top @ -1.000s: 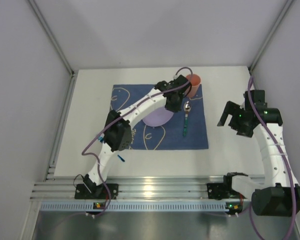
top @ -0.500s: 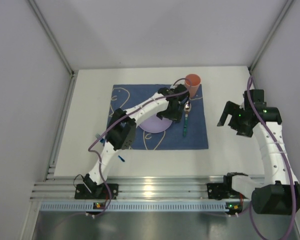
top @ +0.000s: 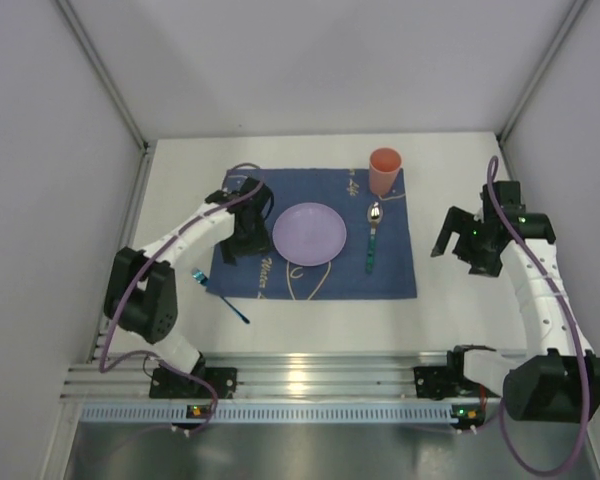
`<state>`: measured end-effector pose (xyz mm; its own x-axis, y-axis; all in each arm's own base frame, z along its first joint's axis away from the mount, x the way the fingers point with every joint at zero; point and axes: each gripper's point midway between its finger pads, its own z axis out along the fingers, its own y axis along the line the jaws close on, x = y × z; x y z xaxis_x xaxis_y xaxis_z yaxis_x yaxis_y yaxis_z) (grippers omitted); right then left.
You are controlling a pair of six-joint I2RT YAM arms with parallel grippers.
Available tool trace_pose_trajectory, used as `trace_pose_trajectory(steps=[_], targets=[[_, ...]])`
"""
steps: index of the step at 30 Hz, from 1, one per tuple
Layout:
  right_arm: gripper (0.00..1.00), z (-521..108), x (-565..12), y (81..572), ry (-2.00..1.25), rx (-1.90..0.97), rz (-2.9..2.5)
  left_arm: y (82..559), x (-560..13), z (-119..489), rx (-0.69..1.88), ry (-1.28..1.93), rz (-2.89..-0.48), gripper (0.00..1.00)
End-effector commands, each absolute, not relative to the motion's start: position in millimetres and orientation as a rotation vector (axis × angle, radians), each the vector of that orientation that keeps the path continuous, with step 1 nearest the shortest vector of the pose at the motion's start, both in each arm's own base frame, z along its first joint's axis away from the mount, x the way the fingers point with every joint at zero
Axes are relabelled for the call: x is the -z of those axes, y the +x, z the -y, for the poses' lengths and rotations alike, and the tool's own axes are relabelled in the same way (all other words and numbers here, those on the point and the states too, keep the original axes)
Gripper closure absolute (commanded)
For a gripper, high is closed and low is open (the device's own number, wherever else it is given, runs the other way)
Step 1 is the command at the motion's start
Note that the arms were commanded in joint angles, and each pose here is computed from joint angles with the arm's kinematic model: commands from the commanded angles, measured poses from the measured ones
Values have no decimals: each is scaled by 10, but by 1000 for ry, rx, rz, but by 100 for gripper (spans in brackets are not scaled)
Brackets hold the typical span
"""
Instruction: Set the dinner table for one person
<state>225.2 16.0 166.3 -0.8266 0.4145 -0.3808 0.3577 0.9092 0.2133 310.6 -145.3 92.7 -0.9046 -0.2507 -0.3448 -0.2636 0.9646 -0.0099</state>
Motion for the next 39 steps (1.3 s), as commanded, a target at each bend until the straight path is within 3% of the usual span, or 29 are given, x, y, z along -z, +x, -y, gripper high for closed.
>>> trace_pose_trajectory(steps=[1,10,20,26,35,37,39], targets=[[0,-152,-1679,2412,564,-213,-2603,2796,-830,1400,-7,-464,-2749,28],[0,-136,-1713,2502,527,-203,-2614,2018,-318,987,-13,-679,-2812,31],[0,-174,-1687,2473,494,-211,-2641,2003,-116,791,21,-778,-2761,32],[0,-211,-1660,2439,470,-208,-2659,1995,33,479,-126,-889,-2726,54],[0,-221,-1632,2423,461,-196,-2679,1949,150,227,-222,-1033,-2667,70],[0,-239,-1622,2421,456,-204,-2685,1931,177,146,-295,-1068,-2674,81],[0,-257,-1608,2415,452,-212,-2695,1916,226,106,-347,-1072,-2695,84]])
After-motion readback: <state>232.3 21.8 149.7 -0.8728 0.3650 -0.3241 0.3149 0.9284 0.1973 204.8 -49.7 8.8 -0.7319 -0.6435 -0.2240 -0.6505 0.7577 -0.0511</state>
